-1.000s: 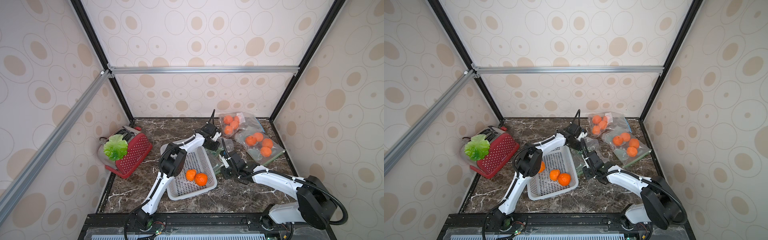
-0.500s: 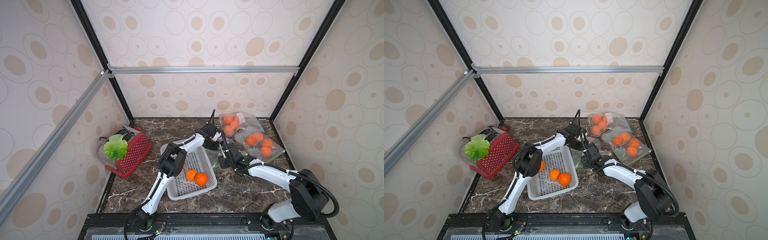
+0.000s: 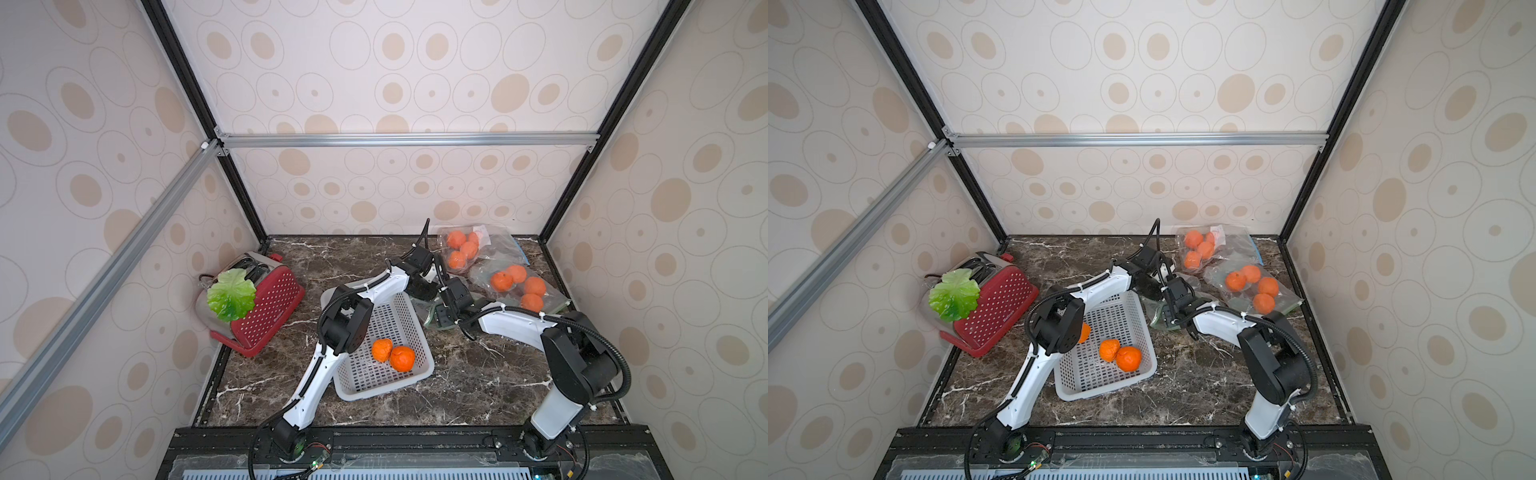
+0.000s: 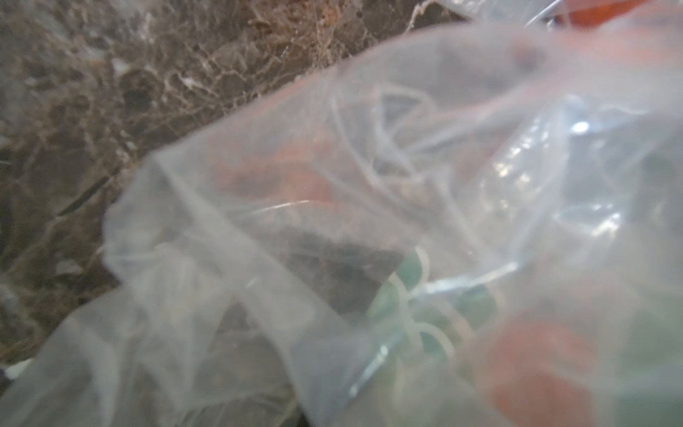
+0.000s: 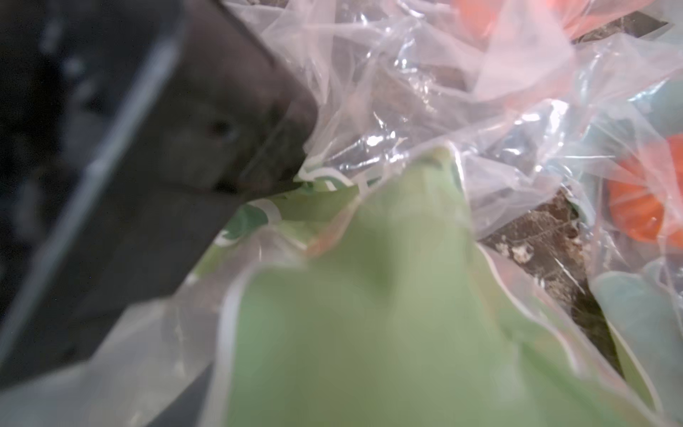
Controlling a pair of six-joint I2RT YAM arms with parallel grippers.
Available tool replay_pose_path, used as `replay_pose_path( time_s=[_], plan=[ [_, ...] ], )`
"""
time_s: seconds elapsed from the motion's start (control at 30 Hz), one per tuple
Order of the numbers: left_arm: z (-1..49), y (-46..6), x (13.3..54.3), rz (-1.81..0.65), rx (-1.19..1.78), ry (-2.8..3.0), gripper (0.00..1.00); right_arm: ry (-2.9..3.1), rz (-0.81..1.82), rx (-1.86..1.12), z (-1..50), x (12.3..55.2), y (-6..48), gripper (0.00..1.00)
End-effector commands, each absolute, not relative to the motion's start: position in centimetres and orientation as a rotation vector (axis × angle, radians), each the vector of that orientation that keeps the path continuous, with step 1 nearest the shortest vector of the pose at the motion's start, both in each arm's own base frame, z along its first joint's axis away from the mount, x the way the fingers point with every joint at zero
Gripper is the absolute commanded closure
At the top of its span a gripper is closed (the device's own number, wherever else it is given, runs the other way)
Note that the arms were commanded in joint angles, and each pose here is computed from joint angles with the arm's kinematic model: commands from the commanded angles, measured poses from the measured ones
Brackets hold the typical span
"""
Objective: Open the zip-top bag and take out the orange
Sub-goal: Pick up the orange from the zipper food storage bag.
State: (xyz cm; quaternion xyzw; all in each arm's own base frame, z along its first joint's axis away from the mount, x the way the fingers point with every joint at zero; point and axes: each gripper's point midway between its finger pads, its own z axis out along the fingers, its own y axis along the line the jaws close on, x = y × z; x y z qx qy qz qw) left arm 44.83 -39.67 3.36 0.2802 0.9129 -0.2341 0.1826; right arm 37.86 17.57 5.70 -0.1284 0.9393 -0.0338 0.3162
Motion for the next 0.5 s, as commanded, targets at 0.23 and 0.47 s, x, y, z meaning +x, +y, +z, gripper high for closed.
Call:
replay_pose_path(
  time_s=[0.23, 0.47],
  plan=[
    [3.0, -39.5, 44.8, -0.658, 0.799, 2.590, 1.00, 2.500, -0.047, -0.333, 5.4, 38.2, 17.8, 0.41],
    [2.8, -38.6, 45.8, -0.582, 0.759, 2.594, 1.00, 2.470, 0.201, -0.457, 12.0, 33.6, 18.9, 0.47]
  ],
)
